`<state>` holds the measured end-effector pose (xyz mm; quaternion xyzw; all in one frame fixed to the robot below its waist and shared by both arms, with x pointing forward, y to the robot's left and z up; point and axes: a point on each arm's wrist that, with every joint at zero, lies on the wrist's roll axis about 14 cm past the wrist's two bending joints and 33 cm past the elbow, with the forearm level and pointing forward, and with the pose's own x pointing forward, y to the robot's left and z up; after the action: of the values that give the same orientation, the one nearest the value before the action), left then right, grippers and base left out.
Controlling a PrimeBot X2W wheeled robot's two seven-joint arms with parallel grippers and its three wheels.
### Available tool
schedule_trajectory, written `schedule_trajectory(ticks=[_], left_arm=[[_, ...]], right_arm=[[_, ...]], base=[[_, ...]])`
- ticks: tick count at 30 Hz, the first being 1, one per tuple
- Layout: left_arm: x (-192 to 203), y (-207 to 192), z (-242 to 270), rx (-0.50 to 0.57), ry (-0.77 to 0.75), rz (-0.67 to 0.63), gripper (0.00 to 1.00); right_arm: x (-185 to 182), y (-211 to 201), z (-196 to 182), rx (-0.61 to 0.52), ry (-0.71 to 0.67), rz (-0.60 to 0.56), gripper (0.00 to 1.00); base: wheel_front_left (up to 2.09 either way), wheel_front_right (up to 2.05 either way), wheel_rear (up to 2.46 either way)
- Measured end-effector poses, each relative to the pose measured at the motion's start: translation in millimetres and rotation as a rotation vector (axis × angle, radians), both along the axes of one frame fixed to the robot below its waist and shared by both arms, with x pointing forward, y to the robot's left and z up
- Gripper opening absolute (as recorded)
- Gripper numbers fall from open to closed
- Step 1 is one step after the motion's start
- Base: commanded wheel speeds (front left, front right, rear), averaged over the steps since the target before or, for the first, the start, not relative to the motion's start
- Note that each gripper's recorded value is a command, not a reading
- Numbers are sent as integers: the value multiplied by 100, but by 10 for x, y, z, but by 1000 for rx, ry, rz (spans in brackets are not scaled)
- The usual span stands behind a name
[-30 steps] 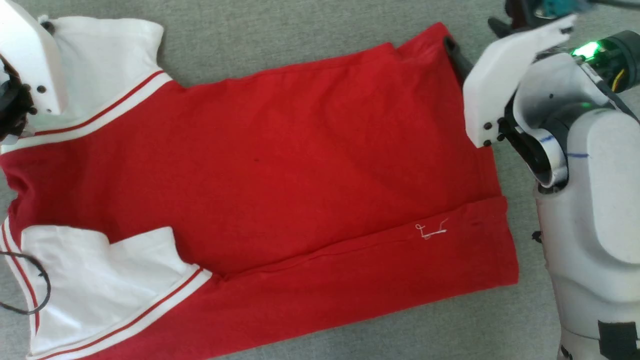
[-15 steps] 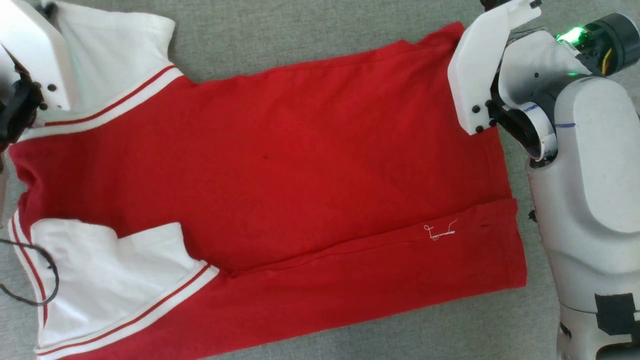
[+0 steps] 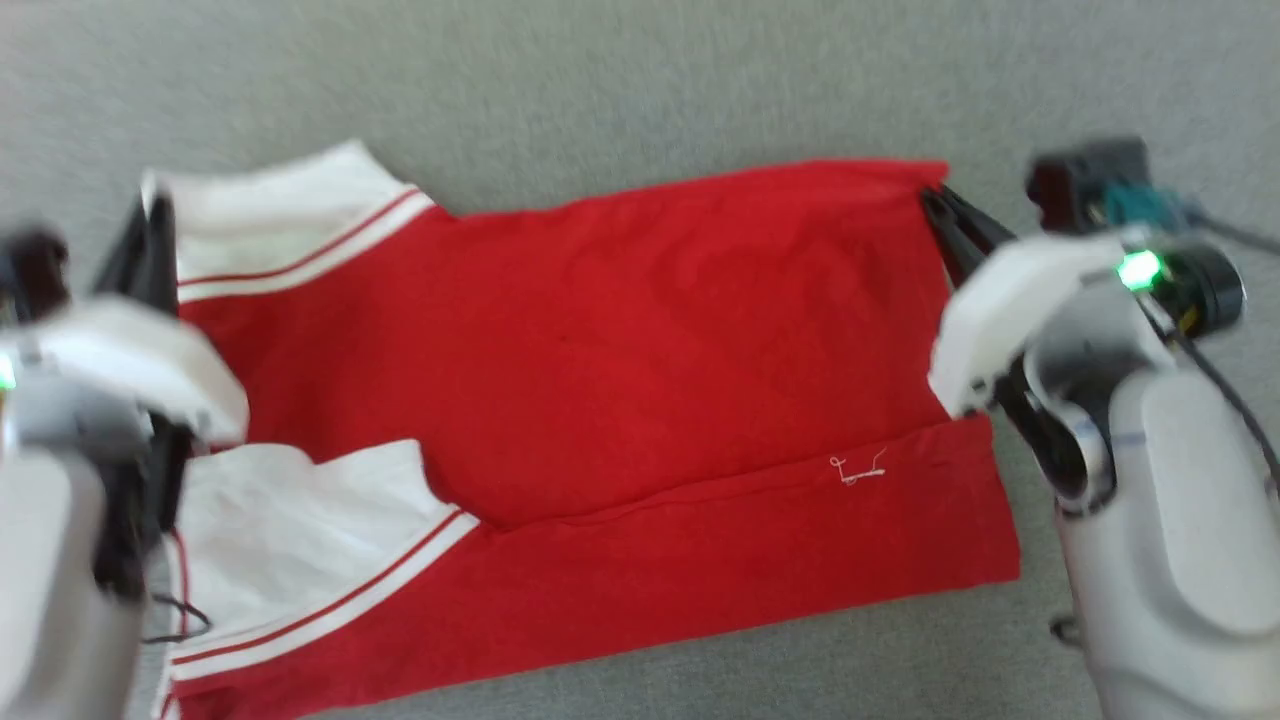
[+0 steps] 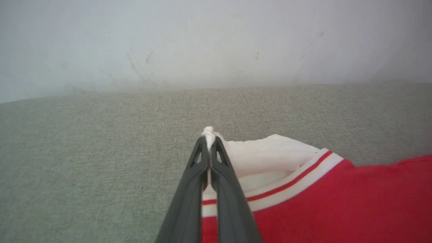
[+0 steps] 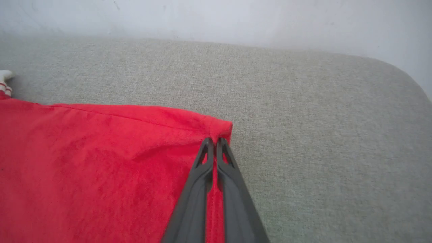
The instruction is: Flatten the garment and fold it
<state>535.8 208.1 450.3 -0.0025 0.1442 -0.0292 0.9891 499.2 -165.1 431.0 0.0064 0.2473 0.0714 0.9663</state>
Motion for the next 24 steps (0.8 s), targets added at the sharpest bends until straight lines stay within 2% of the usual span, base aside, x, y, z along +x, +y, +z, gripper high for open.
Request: schedule_trajectory(ticks=[5, 11, 18, 24], left_arm=[[-528, 75, 99, -61, 0, 54, 0], [-1063, 131, 168, -140, 25, 113, 0], [-1681, 131, -89, -215, 157, 154, 0], [-1956, 74, -248, -276, 214, 179, 0]], right_arm=[[-275, -47, 158, 64, -84, -42, 0], [-627, -145, 157, 102, -70, -92, 0], [-972, -130, -50, 89, 54, -90, 0], [-1150, -81, -251, 38, 180, -60, 0]], base=[[0, 0, 0], [0, 0, 0], [0, 0, 0], [0, 0, 0]])
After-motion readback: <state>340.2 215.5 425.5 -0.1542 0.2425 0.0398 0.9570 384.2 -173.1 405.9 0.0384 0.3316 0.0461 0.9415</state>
